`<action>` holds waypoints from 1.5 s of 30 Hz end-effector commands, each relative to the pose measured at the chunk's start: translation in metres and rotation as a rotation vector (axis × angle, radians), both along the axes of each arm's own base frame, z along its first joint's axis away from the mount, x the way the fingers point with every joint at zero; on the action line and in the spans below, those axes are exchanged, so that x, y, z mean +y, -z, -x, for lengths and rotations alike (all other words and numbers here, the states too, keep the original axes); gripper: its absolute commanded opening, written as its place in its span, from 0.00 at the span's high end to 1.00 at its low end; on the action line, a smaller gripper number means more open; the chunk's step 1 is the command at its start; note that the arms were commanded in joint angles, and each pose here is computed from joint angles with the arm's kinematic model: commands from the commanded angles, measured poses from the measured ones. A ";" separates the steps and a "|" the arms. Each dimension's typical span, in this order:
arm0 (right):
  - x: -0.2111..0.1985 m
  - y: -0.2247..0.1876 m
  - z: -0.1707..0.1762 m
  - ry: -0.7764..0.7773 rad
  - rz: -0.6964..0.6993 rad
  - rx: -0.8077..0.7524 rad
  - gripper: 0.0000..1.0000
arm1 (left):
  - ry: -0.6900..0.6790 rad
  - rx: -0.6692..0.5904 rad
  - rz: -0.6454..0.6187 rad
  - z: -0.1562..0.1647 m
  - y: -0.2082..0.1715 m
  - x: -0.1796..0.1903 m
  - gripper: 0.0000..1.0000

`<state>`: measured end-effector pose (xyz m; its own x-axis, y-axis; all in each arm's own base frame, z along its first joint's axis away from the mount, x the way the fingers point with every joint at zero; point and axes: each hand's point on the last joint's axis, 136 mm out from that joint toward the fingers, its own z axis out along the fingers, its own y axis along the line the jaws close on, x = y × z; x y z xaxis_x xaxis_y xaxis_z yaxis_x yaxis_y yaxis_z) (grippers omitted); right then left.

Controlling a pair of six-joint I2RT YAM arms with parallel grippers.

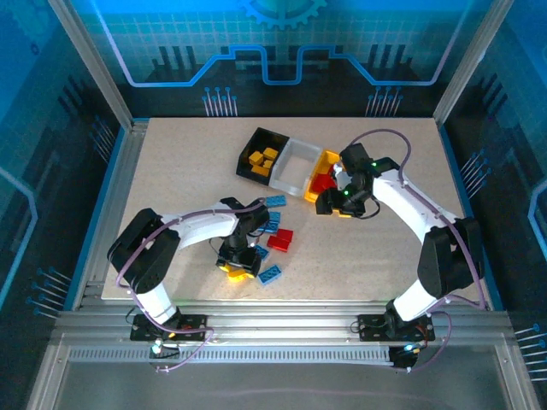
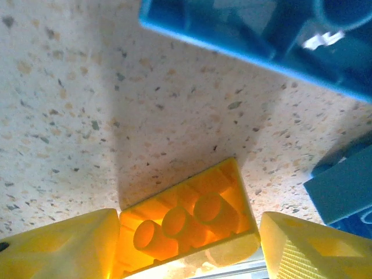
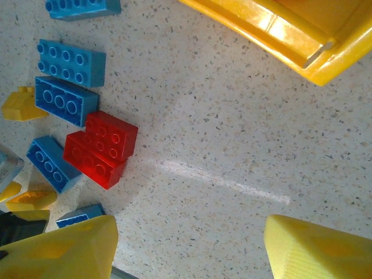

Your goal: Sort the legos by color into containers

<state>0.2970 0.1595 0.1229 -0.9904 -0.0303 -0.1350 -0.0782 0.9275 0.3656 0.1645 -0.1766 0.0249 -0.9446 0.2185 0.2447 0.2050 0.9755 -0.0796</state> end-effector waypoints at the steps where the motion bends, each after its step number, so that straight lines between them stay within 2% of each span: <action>1: -0.001 0.004 0.002 -0.004 -0.019 0.011 0.31 | -0.038 0.050 -0.069 0.014 0.006 0.011 0.35; 4: -0.001 0.002 0.001 -0.005 -0.022 0.006 0.31 | -0.049 0.059 -0.083 0.017 0.009 0.013 0.42; 7: -0.001 0.001 0.001 -0.004 -0.022 0.004 0.31 | -0.059 0.060 -0.090 0.018 0.011 0.014 0.55; 12: -0.001 0.001 0.003 -0.003 -0.025 0.005 0.31 | -0.081 0.056 -0.081 0.017 0.011 0.012 0.60; 18: 0.000 0.000 0.003 -0.004 -0.024 0.005 0.31 | -0.102 0.039 -0.061 0.012 0.007 0.006 0.76; 24: 0.000 -0.003 0.000 -0.013 -0.019 -0.005 0.31 | -0.110 0.008 -0.044 -0.001 -0.005 -0.001 0.81; 27: -0.001 -0.006 -0.003 -0.017 -0.012 -0.014 0.31 | -0.128 -0.034 -0.021 -0.017 -0.022 -0.003 0.82; 30: -0.004 -0.009 -0.004 -0.017 -0.012 -0.020 0.31 | -0.176 -0.099 0.040 -0.044 -0.049 -0.004 0.82; 33: -0.006 -0.012 -0.003 -0.010 -0.017 -0.018 0.31 | -0.270 -0.197 0.129 -0.086 -0.083 0.002 0.81; 38: -0.007 -0.015 0.005 0.005 -0.034 -0.008 0.31 | -0.448 -0.390 0.298 -0.174 -0.136 0.010 0.79; 45: -0.007 -0.021 0.017 0.036 -0.052 -0.004 0.31 | -0.583 -0.578 0.431 -0.289 -0.165 0.001 0.79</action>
